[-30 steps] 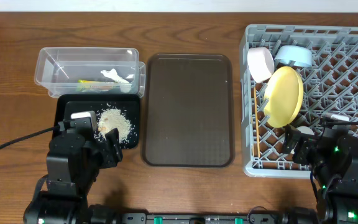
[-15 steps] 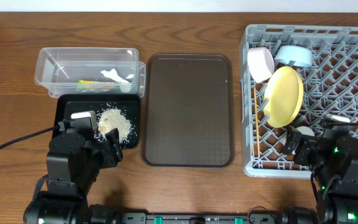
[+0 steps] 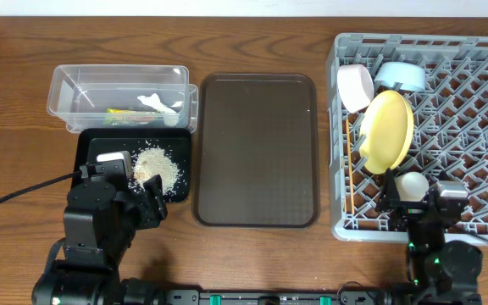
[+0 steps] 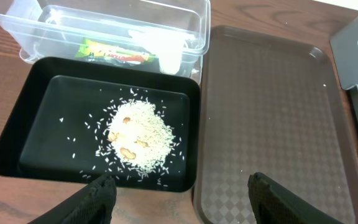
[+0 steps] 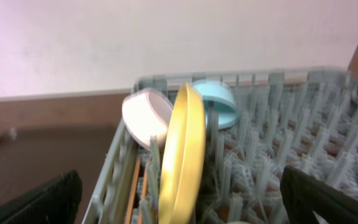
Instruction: Sort waste into correct bins and load items into the dishwasher rack
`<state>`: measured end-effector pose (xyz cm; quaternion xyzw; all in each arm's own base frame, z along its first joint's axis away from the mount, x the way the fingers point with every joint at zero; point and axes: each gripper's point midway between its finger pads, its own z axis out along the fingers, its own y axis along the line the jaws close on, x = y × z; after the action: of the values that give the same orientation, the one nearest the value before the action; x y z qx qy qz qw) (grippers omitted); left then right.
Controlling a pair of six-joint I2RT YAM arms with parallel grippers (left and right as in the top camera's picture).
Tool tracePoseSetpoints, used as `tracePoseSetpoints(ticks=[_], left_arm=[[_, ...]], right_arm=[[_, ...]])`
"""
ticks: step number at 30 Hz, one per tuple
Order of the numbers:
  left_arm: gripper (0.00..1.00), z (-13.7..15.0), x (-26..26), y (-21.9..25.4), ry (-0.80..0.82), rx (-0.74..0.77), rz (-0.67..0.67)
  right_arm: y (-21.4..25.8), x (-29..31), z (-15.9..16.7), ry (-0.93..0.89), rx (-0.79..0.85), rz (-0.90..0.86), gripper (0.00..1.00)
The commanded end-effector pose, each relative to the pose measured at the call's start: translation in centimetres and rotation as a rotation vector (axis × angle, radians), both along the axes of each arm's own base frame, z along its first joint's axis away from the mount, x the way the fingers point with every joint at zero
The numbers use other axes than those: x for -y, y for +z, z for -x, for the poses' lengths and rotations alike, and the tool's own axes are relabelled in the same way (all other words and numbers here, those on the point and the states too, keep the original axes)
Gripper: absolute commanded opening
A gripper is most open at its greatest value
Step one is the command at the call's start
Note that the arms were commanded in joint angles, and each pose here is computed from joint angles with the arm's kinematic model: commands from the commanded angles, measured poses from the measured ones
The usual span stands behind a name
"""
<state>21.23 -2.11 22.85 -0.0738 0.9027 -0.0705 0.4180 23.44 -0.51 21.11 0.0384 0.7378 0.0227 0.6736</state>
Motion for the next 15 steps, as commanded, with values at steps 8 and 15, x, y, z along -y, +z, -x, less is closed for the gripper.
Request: tracePoseSetpoints(ticks=[8,15], left_arm=[[0.71,0.1,0.2,-0.3,-0.016,-0.007,-0.006],[0.71,0.1,0.2,-0.3,-0.016,-0.007,-0.007]], right_arm=[[-1.6,-0.3,-1.1,0.011,0.152,0.020,0.99],[-5.5,-0.5,-1.2,0.024,0.016,0.030,0.99]])
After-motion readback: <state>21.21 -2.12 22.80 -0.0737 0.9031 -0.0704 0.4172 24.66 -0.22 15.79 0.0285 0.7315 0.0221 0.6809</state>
